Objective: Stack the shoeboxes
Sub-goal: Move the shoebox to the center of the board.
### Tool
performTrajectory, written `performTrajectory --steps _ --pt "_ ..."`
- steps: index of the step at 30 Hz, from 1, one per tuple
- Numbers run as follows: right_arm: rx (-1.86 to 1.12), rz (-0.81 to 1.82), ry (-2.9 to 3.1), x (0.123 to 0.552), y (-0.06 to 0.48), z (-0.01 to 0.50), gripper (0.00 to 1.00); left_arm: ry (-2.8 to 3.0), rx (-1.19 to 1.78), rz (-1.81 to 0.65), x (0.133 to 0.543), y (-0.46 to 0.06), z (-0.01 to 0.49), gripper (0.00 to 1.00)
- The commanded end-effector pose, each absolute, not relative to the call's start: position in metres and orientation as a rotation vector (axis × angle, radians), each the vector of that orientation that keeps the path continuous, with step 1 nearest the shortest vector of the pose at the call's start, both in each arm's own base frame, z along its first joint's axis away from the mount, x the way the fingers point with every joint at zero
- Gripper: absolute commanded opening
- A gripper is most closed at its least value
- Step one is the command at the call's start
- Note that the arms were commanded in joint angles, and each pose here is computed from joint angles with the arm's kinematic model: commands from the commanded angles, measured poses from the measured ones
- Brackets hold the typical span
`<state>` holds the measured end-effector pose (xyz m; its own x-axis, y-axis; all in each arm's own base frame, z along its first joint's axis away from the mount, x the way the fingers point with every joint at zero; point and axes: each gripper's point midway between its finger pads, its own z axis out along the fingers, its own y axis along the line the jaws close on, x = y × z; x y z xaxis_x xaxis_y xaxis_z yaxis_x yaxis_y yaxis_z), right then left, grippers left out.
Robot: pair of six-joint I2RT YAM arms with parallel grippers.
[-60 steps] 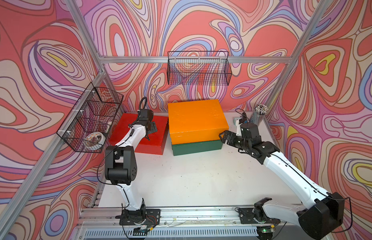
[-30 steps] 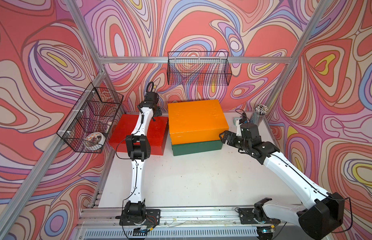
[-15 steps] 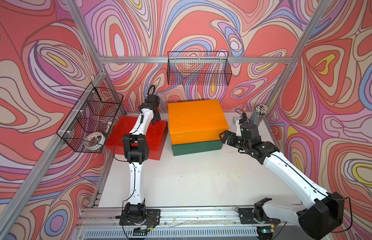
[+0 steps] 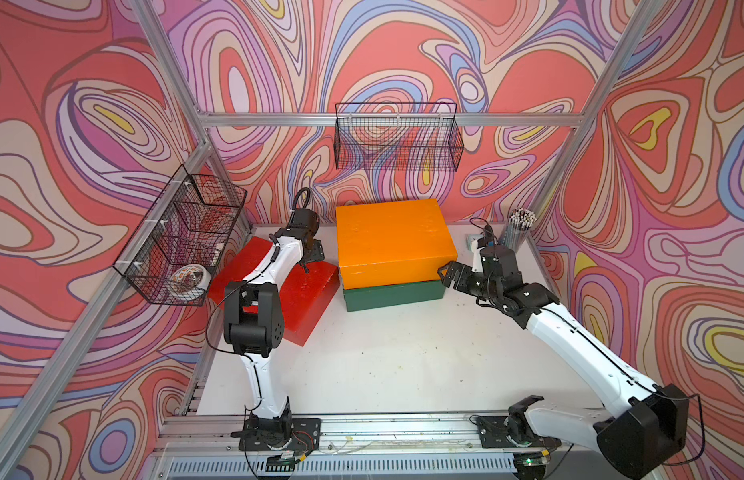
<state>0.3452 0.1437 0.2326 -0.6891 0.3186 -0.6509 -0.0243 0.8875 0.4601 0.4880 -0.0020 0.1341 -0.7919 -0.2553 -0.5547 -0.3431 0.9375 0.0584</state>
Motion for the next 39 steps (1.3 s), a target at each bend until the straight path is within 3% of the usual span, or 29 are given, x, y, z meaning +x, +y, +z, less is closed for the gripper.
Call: performTrajectory --steps 1,16,28,35,39 --pt "0.193 0.587 2.255 0.342 0.146 0.242 0.98 2.593 -0.469 0.146 0.458 -0.01 0.116 0.9" --pt "0.159 0.736 2.217 0.322 0.17 0.259 0.98 2.533 -0.486 -0.114 0.375 -0.029 0.11 0.9" --pt "0.022 1.009 2.172 0.261 0.304 0.228 0.97 2.369 -0.428 -0.341 0.312 -0.045 0.165 0.91" --pt "0.118 1.306 2.089 0.248 0.372 0.198 0.97 2.202 -0.583 -0.33 0.241 -0.02 0.199 1.0" --pt "0.134 1.458 2.053 0.249 0.405 0.186 0.97 2.102 -0.579 -0.504 0.21 -0.032 0.228 1.0"
